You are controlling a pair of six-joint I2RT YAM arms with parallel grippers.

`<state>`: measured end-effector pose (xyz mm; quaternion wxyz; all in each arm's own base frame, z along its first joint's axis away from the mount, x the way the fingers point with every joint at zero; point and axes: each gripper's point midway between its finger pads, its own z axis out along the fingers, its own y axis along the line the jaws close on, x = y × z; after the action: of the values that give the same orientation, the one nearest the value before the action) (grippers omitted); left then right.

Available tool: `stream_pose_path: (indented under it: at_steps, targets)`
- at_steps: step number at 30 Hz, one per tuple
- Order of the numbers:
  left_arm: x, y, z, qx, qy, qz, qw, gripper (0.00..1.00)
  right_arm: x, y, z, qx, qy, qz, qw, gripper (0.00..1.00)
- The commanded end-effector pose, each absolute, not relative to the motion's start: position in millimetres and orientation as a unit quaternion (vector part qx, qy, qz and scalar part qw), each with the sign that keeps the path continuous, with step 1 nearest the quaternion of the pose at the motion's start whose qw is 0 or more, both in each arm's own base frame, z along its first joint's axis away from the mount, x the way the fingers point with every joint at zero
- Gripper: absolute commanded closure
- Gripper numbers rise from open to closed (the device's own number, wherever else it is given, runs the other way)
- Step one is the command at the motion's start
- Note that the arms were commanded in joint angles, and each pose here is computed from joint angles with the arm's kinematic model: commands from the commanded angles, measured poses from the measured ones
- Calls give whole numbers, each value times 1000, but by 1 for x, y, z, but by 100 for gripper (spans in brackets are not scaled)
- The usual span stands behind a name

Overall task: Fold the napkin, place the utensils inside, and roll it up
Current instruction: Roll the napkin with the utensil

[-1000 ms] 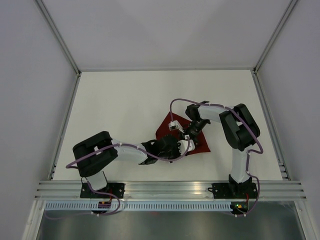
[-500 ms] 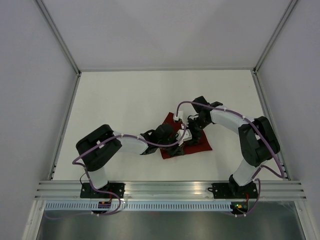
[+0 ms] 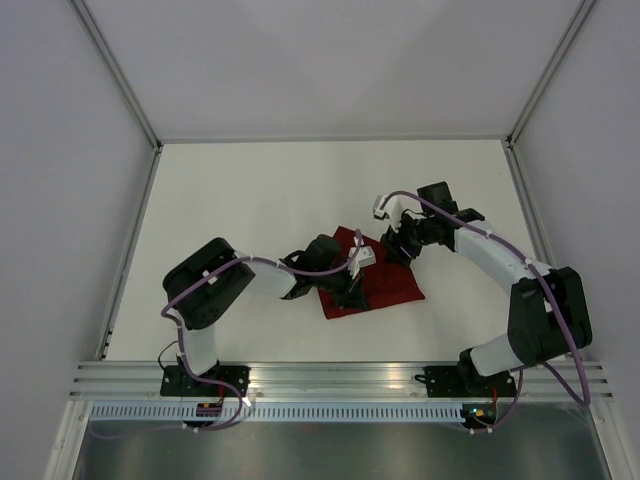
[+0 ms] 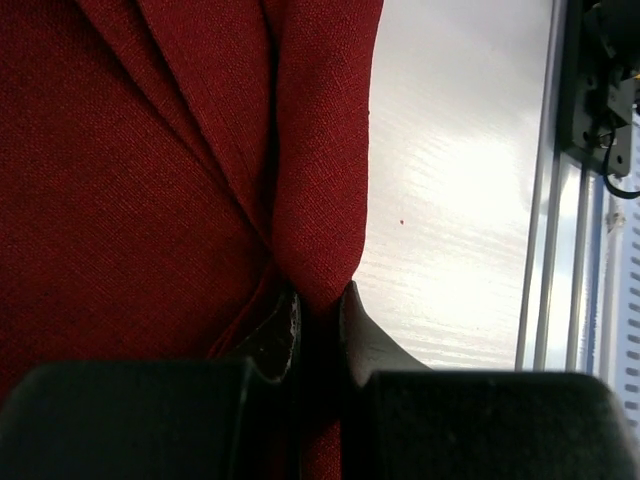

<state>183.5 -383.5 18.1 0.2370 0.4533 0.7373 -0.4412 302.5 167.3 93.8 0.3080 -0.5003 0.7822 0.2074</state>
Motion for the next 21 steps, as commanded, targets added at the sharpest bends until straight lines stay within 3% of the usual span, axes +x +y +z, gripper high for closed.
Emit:
stream_pose_path:
  at_steps: [1,10,21]
  targets:
    - [140,-337,-48,408,812,-410,82,98,303,165,108,-512,761,207,341,37]
    - [137,-336,-56,370,809,-456,5,98,253,163,105,-603,678,196,372,37]
    - [140,-334,-61,344,809,-475,-41,98,186,191,48,-701,614,164,324,36]
